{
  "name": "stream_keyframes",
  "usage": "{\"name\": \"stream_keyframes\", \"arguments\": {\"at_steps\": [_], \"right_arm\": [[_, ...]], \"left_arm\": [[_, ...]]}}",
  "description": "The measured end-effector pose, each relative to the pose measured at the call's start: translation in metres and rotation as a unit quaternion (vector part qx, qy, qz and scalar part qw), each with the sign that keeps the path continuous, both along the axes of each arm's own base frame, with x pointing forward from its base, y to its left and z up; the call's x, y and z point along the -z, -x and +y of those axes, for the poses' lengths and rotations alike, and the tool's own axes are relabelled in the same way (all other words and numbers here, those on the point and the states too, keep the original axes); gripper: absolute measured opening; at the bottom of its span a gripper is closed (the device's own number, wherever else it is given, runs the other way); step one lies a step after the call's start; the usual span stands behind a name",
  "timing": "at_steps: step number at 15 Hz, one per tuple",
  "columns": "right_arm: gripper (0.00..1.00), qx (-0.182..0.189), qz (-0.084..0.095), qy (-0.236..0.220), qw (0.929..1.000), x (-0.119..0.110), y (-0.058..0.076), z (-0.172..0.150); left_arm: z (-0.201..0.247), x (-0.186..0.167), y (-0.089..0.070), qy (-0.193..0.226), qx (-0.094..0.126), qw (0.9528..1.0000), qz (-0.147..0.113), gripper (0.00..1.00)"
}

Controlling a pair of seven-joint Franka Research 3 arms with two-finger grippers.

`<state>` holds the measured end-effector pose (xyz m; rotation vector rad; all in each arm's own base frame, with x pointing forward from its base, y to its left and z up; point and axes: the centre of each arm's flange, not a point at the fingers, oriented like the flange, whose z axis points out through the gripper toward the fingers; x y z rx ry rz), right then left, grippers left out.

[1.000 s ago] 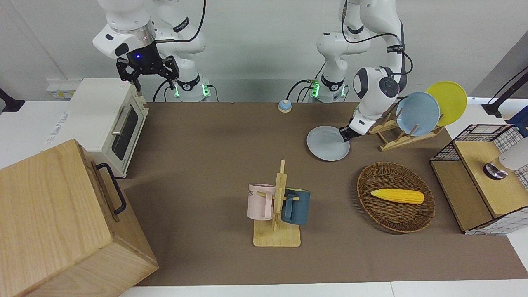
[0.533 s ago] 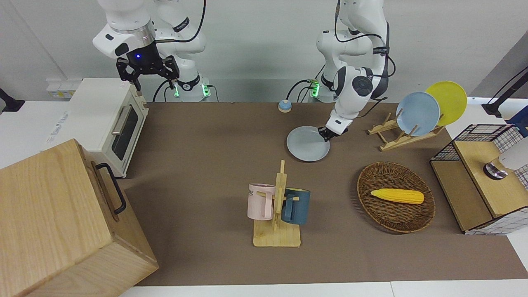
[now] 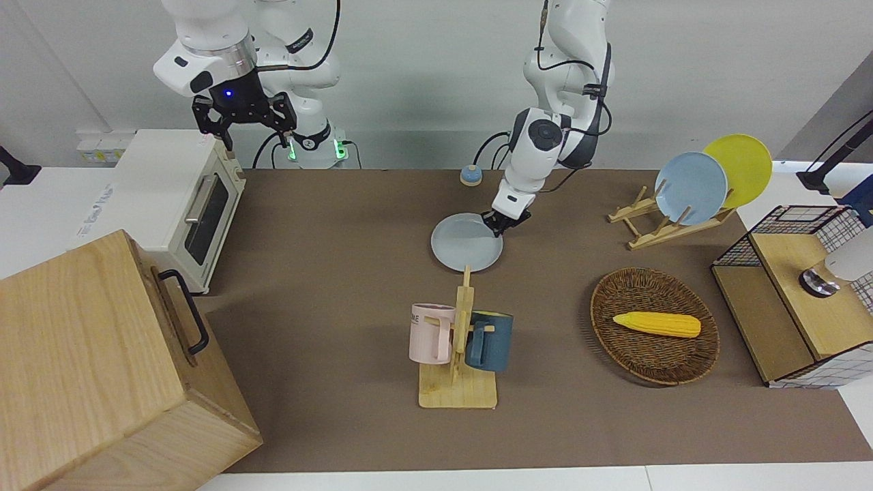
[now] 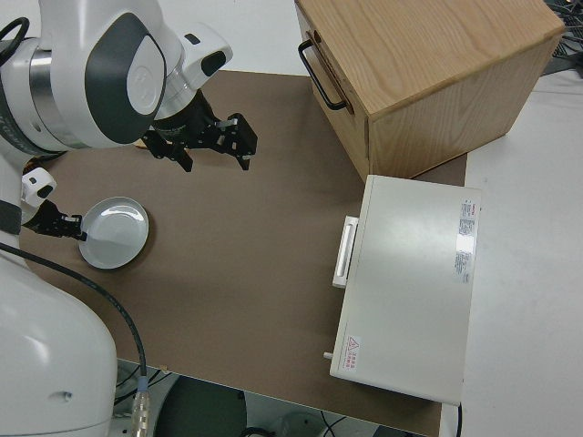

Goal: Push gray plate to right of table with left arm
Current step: 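Push the gray plate with the left gripper away from the basket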

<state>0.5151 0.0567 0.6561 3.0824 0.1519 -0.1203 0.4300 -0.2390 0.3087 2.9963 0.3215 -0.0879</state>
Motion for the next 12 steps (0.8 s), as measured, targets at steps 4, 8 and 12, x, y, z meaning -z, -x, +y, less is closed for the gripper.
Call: {"name": "stream_keyframes", "arguments": {"at_steps": [4,8,12], "right_arm": [[1.00,0.000,0.000,0.000,1.0000,0.000,0.000,0.000],[1.00,0.000,0.000,0.000,1.0000,0.000,0.000,0.000],[1.00,0.000,0.000,0.000,1.0000,0.000,0.000,0.000]], "left_arm": [[-0.048,-0.006,0.005,0.009,-0.020,0.9998,-0.005,0.03],[-0.094,-0.004,0.009,0.020,-0.029,0.9993,-0.012,0.03],[-0.117,0.003,0.013,0.029,-0.032,0.9988,-0.022,0.03]]}}
